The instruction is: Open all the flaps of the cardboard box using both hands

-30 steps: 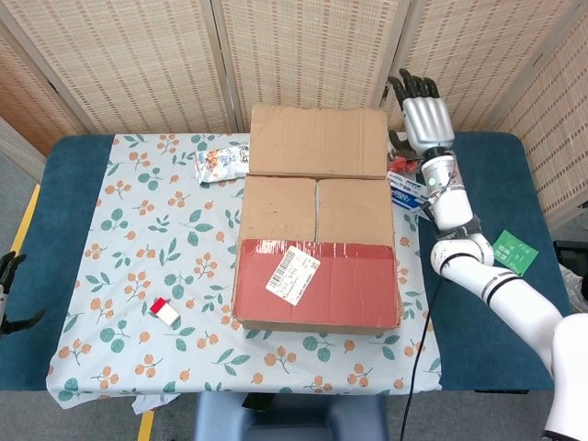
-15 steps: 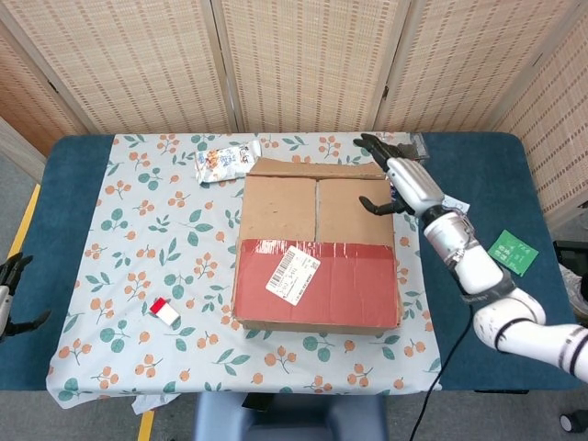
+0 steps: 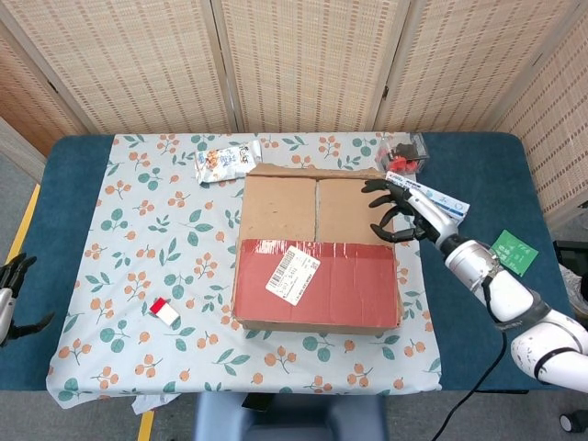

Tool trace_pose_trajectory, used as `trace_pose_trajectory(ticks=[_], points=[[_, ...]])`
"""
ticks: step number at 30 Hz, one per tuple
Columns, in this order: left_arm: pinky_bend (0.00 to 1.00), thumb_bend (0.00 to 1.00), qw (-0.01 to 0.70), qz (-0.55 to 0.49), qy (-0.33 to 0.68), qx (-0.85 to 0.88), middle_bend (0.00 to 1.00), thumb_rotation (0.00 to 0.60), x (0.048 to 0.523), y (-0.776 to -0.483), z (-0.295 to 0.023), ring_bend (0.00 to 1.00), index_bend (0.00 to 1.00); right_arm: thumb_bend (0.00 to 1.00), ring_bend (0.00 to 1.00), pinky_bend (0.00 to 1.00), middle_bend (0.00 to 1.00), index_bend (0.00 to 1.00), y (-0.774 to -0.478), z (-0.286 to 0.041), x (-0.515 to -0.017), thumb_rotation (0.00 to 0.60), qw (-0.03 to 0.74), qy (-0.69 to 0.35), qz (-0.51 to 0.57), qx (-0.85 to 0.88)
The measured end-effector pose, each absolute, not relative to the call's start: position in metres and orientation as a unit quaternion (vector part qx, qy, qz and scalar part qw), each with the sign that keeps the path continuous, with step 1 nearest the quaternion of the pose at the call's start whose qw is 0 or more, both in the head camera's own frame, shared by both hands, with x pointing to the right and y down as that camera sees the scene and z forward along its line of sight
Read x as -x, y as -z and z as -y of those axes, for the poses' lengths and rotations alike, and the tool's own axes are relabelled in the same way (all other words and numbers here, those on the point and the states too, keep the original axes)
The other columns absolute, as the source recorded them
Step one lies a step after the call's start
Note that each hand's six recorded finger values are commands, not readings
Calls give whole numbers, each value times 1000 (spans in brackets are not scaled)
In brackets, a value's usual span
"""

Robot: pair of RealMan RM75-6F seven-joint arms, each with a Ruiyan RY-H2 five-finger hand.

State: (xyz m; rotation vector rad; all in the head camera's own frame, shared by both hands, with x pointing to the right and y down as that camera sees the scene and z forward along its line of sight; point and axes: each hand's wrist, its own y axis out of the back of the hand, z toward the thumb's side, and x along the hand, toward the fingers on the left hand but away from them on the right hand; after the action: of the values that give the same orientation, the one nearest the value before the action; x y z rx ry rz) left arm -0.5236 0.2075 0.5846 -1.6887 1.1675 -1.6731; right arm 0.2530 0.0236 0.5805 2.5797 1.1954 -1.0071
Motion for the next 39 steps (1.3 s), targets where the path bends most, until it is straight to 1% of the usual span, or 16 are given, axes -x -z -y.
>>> trace_pose_trajectory(ticks=[8,13,21,29,39], points=[[44,319,237,-437,611,616,24,600,528,-582,-209,36,0,426,268,422,154,231,-606,-24,-245,600,74,341,-373,-860],[44,319,236,-438,611,616,23,600,529,-581,-211,36,0,426,258,420,149,231,-619,-31,-243,600,85,349,-359,-861],[38,319,230,-438,612,617,23,600,530,-583,-210,36,0,425,243,420,102,219,-632,-41,-239,600,98,354,-341,-865],[36,319,233,-434,618,613,22,600,532,-584,-210,36,0,425,242,421,90,219,-621,-44,-236,600,108,318,-345,-877],[33,319,250,-436,612,610,20,600,525,-578,-211,34,0,424,217,422,66,219,-587,-66,-230,600,100,291,-320,-896]])
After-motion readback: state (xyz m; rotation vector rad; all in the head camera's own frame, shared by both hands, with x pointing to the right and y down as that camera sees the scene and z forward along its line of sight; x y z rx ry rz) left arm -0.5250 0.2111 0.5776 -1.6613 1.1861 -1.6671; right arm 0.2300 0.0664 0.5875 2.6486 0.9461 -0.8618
